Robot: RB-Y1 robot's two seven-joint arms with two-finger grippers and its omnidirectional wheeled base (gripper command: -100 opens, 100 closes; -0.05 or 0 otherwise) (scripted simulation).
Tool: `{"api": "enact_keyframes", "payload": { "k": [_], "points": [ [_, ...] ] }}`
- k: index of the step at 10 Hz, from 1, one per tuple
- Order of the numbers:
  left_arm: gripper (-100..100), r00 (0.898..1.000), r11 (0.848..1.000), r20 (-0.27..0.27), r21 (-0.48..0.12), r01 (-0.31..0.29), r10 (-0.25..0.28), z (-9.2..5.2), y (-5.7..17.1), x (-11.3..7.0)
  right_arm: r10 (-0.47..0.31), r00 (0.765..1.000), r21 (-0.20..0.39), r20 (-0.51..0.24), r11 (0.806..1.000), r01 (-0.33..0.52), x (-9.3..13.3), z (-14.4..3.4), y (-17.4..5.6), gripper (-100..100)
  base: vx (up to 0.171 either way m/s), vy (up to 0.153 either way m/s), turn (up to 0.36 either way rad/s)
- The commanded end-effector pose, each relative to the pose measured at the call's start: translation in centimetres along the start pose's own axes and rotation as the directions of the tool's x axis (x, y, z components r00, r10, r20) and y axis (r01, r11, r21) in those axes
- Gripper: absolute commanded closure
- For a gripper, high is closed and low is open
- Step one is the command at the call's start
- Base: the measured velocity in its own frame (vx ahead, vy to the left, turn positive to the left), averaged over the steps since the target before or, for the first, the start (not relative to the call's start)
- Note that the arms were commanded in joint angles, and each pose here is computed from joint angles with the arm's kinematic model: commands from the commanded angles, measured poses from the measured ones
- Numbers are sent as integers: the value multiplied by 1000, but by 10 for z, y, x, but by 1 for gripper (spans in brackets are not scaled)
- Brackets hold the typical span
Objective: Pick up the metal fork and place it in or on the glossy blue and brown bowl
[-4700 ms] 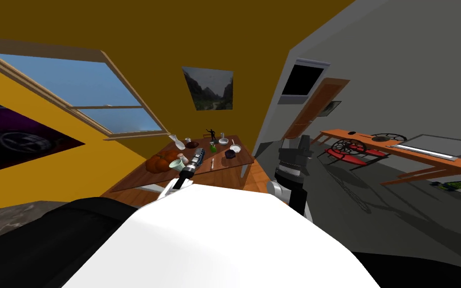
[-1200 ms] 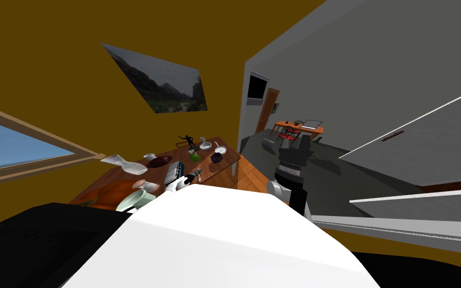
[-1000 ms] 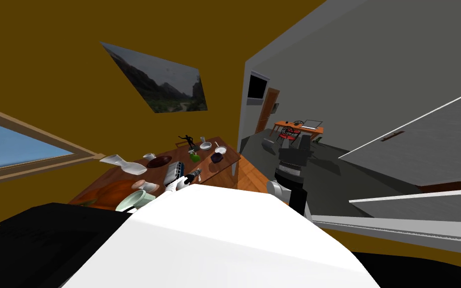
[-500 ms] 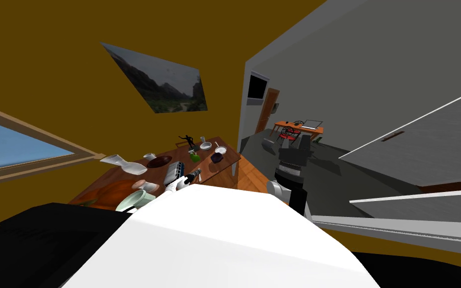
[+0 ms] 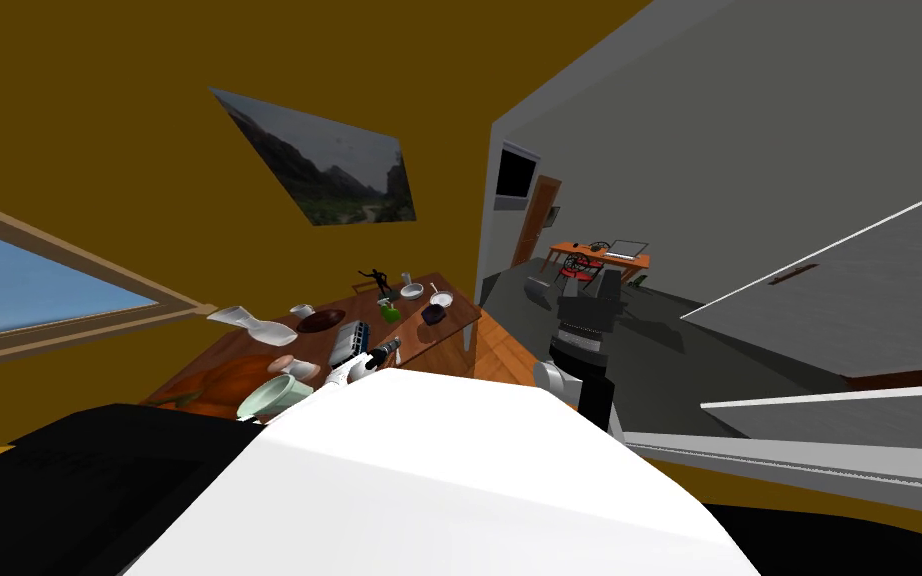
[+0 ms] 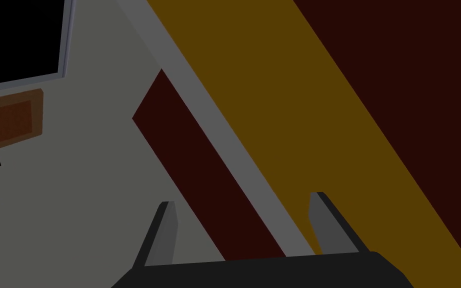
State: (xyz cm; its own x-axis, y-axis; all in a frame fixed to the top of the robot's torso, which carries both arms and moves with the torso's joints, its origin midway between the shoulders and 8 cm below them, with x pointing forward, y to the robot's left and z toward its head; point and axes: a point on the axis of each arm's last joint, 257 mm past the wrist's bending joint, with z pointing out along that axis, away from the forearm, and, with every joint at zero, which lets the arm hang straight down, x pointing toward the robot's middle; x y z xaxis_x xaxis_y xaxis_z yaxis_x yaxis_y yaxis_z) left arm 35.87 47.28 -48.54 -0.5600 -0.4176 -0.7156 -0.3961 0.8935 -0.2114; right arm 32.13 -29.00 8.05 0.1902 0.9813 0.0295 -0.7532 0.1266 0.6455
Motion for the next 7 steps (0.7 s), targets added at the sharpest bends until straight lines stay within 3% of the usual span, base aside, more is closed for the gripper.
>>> {"api": "enact_keyframes", "payload": {
  "k": [1, 7],
  "points": [
    [100, 1000, 999, 24, -49, 20, -19, -7, 26, -17, 0, 1000, 0, 0, 1000, 0, 0, 0, 0, 0, -26, -23, -142],
    [100, 994, 981, 93, -177, 78, -62, -35, 94, -67, 0, 1000, 0, 0, 1000, 0, 0, 0, 0, 0, -31, -27, -88]
  ]
}}
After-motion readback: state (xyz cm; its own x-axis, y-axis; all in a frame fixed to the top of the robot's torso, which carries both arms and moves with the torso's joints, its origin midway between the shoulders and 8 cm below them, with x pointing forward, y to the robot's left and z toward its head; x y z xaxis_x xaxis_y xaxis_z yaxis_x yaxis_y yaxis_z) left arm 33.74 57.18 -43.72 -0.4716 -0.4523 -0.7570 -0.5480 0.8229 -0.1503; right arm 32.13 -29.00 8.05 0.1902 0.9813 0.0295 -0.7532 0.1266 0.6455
